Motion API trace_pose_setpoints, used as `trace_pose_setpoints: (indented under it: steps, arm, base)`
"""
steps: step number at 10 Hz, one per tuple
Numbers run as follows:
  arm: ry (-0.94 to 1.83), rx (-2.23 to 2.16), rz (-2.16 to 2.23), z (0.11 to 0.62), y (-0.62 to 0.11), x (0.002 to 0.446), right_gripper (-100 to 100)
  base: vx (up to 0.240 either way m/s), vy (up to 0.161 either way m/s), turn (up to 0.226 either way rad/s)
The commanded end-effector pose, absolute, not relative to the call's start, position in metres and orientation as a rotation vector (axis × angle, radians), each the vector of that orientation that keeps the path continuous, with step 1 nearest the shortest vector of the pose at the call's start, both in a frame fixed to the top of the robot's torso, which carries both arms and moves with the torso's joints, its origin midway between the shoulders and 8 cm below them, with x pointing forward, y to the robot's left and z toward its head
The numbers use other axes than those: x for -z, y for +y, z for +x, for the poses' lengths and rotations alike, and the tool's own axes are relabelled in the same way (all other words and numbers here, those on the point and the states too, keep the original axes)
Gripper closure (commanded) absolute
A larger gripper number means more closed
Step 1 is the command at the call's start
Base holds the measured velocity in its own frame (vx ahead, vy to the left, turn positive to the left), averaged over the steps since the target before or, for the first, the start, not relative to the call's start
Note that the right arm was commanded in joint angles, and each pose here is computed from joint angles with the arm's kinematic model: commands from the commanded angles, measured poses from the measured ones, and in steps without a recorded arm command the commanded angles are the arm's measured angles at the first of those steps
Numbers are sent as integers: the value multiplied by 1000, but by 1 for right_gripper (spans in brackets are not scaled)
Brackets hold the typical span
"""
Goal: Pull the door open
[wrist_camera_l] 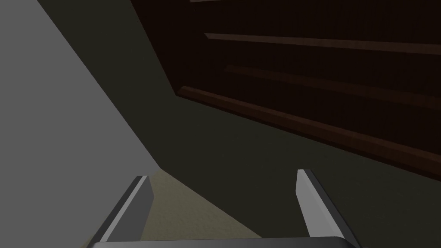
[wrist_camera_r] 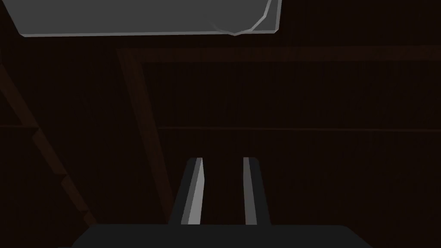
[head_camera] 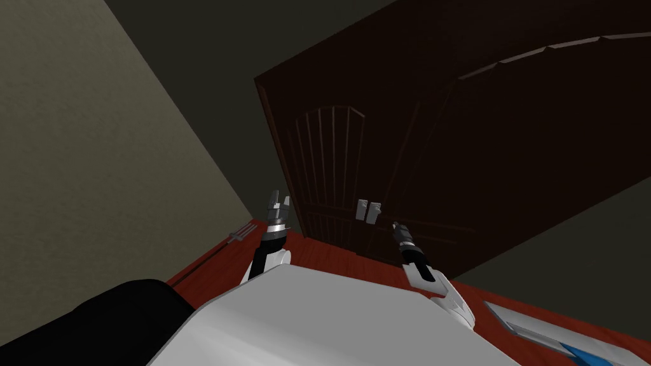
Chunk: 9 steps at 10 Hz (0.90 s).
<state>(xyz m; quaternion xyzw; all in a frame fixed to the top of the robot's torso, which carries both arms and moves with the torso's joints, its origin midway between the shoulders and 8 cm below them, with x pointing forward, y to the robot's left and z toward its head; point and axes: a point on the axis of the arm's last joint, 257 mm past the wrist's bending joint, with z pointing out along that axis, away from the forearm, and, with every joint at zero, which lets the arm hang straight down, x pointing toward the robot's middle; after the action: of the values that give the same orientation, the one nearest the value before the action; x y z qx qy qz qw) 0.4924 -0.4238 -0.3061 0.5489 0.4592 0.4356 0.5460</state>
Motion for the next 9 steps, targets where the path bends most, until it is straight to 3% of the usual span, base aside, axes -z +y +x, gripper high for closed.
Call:
trace_pose_setpoints:
  steps: [1,4,7,9]
  arm:
    - [1094,-1057,1294,496,-413,303,-100]
    - [1099,-1083,1285,501,-400,301,-100]
    - [1083,-979,1331,477,-450,317,-100]
    - [1077,-961,1338,473,-459,318,-100]
  base:
    - [-200,82,68]
    - [-134,85,67]
    - [7,-78,-167]
    - [121,-110,-49]
